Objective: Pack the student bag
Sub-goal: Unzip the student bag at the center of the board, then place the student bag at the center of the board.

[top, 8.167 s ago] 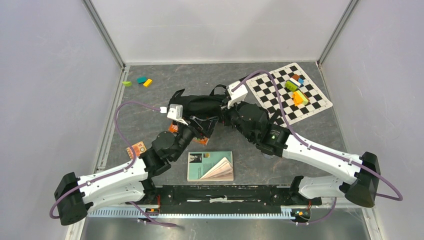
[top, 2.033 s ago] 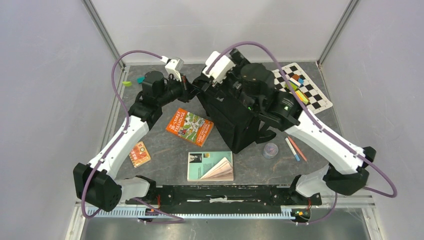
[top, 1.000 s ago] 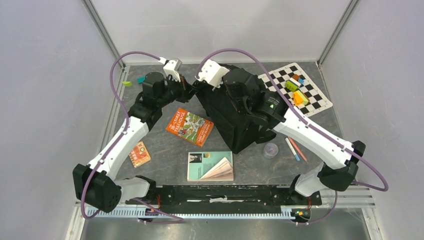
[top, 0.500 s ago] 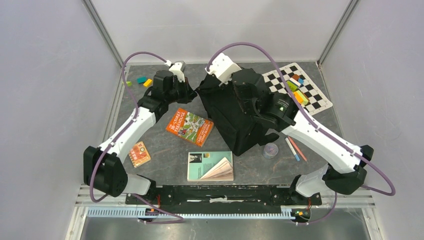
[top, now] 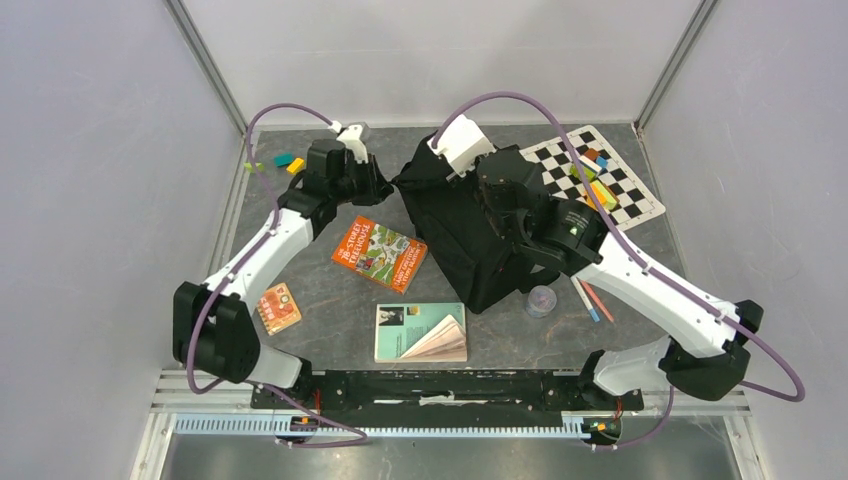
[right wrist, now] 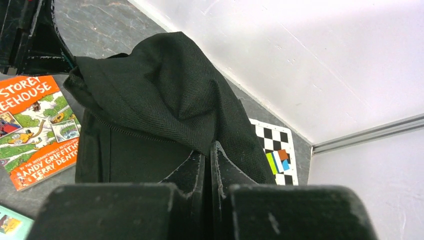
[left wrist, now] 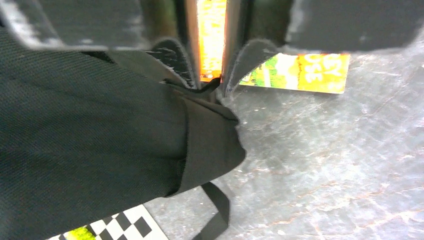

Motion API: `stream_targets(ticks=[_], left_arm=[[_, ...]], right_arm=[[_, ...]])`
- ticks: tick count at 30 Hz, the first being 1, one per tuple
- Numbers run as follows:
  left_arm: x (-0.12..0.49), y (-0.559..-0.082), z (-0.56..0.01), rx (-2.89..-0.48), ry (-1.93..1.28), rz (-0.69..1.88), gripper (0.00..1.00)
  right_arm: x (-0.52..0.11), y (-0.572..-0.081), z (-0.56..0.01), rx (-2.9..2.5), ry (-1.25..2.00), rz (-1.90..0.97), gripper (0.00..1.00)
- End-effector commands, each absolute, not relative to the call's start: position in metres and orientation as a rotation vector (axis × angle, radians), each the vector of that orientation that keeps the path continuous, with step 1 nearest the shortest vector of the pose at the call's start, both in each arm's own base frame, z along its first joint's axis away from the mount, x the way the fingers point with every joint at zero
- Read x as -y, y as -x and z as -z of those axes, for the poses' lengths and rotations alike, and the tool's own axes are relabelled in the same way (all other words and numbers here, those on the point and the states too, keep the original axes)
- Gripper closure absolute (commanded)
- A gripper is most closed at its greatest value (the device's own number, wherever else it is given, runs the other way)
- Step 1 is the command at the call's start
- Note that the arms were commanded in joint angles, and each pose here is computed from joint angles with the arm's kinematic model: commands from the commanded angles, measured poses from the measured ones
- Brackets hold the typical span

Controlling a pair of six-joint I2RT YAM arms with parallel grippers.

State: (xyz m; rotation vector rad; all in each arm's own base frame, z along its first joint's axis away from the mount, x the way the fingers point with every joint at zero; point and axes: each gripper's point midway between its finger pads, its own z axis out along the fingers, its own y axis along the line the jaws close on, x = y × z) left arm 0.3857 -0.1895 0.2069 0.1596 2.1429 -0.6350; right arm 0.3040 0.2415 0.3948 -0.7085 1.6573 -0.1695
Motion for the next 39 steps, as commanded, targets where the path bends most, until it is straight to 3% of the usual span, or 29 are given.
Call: stream_targets(ticks=[1, 2, 4, 11, 18, 21, 27, 36, 39], left_arm=[[0.180, -0.384, -0.250, -1.969, -0.232, 0.615, 0.50], [0.183, -0.378, -0.262, -1.921, -0.273, 0.629, 0.32], [0.197, -0.360, -0.292, -1.785, -0.443, 0.673, 0.18], [0.234, -0.298, -0.346, -1.428, -0.767, 0.517, 0.06], [0.265, -0.280, -0.353, -1.350, -0.914, 0.391, 0.06], [0.267, -0.293, -0.350, -1.369, -0.907, 0.327, 0.15], [0.273, -0.304, -0.347, -1.358, -0.872, 0.318, 0.44], [0.268, -0.300, -0.340, -1.381, -0.854, 0.328, 0.98], [0.251, -0.302, -0.335, -1.430, -0.790, 0.271, 0.98]], right_arm=[[-0.238, -0.296, -0.420, -1.602, 0.590, 0.048, 1.00], [-0.239, -0.297, -0.418, -1.604, 0.589, 0.047, 1.00], [-0.241, -0.298, -0.417, -1.611, 0.583, 0.050, 1.00], [-0.245, -0.298, -0.411, -1.642, 0.556, 0.015, 1.00], [-0.251, -0.295, -0.402, -1.658, 0.573, -0.026, 1.00], [-0.253, -0.294, -0.401, -1.661, 0.578, -0.044, 1.00], [-0.256, -0.294, -0.403, -1.659, 0.576, -0.060, 1.00], [-0.246, -0.300, -0.401, -1.675, 0.532, 0.017, 1.00], [-0.232, -0.303, -0.406, -1.683, 0.467, 0.082, 1.00]])
